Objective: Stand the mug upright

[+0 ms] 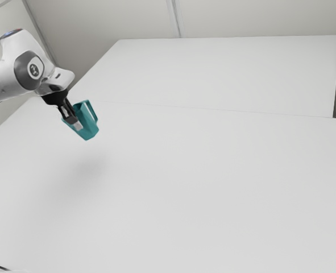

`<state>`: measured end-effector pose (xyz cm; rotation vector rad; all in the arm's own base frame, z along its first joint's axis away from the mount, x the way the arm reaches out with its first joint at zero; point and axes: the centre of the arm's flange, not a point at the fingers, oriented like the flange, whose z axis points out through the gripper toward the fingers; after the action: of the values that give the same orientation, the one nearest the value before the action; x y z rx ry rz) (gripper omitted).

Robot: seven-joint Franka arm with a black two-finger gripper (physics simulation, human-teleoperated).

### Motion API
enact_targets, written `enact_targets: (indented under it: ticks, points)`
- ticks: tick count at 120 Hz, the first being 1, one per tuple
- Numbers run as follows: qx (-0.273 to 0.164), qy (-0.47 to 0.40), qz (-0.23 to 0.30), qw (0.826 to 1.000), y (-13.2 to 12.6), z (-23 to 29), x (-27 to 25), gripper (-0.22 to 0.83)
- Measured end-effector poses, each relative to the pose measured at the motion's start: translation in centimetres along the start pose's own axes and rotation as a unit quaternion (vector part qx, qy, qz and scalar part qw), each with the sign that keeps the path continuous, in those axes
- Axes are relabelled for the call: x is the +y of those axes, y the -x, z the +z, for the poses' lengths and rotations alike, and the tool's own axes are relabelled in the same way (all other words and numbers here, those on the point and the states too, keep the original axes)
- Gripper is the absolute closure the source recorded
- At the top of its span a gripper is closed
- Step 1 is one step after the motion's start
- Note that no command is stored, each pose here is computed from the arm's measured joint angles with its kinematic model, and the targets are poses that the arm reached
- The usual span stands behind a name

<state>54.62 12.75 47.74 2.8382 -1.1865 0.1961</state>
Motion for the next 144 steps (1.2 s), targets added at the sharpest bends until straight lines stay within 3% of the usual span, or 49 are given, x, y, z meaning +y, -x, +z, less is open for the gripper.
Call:
enact_targets:
  ticks: [15, 25, 55, 81, 144]
  points:
    - [-0.023, -0.028, 0.034, 0.999, -4.2, 2.3, 4.0, 0.78]
    - [-0.037, -0.044, 0.043, 0.997, -5.5, 3.3, 5.8, 0.78]
    - [-0.07, -0.06, -0.054, 0.994, 0.8, 5.1, 3.9, 0.78]
    - [-0.081, -0.06, -0.042, 0.994, -1.8, 7.0, 7.5, 0.78]
    - [-0.079, -0.063, -0.054, 0.993, -3.4, 9.6, 11.1, 0.78]
